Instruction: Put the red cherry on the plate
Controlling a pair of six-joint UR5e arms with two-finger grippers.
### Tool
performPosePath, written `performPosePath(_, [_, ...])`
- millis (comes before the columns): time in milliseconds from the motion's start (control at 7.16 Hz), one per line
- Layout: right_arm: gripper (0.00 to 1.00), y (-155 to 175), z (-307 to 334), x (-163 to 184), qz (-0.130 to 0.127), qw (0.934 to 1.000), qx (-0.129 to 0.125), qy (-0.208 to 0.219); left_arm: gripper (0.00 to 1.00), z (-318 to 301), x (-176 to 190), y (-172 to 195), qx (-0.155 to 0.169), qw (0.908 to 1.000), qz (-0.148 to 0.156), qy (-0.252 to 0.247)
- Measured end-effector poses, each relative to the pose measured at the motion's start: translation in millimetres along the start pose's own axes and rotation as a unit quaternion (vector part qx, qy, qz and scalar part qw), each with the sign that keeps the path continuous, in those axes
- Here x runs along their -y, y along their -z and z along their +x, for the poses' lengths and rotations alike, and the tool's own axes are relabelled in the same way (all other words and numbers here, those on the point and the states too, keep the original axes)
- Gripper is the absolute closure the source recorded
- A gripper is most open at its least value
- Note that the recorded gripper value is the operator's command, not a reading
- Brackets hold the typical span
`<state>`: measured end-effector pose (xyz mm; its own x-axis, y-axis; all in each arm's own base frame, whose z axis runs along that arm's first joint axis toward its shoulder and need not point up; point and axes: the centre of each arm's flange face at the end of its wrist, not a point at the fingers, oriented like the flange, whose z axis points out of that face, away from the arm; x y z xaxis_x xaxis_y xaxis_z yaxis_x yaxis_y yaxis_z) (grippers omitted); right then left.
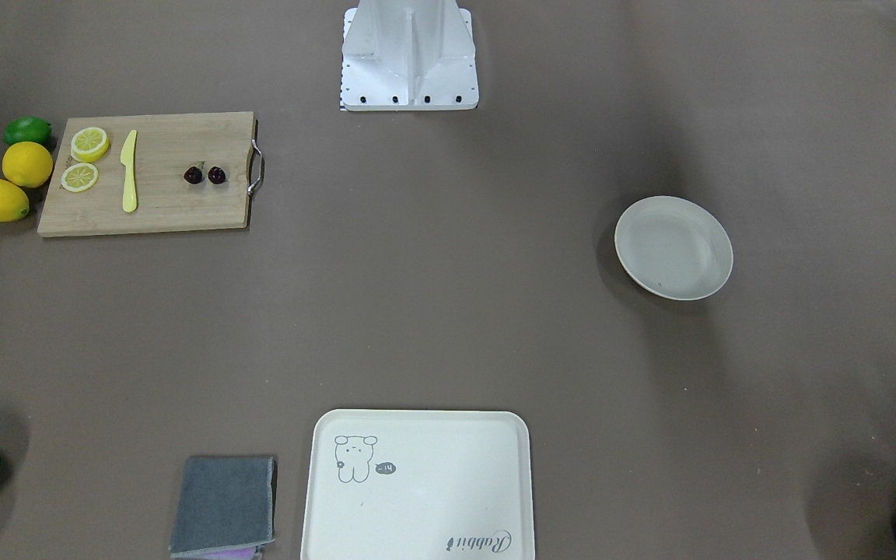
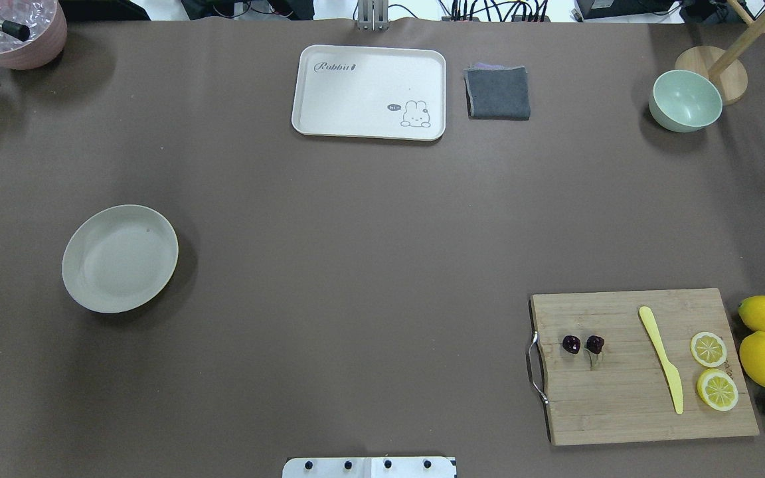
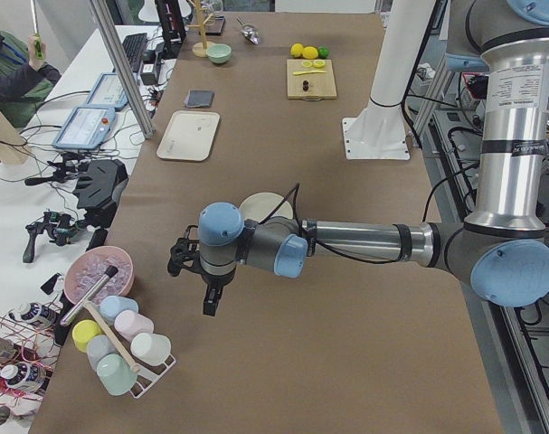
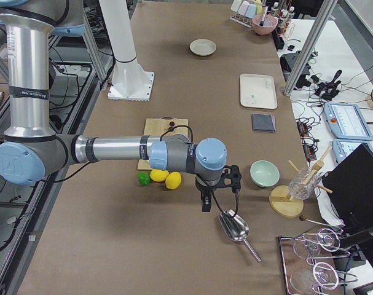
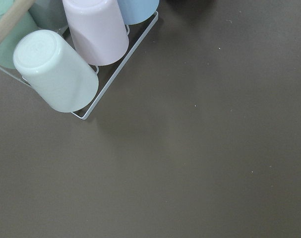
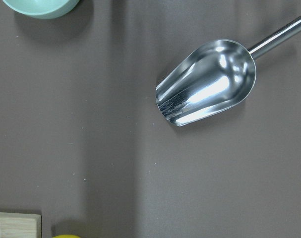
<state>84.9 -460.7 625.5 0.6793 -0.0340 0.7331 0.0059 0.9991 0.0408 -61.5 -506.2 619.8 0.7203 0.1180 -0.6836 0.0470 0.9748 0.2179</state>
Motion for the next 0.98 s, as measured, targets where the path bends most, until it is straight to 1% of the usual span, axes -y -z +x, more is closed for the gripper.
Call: performPosePath(978, [0.00,-5.2,5.5,0.7,-0.005,1.0000,0.001,-0.005,0.02,3.2,2.1,1.7,0.001,1.0000,0.001,0.001])
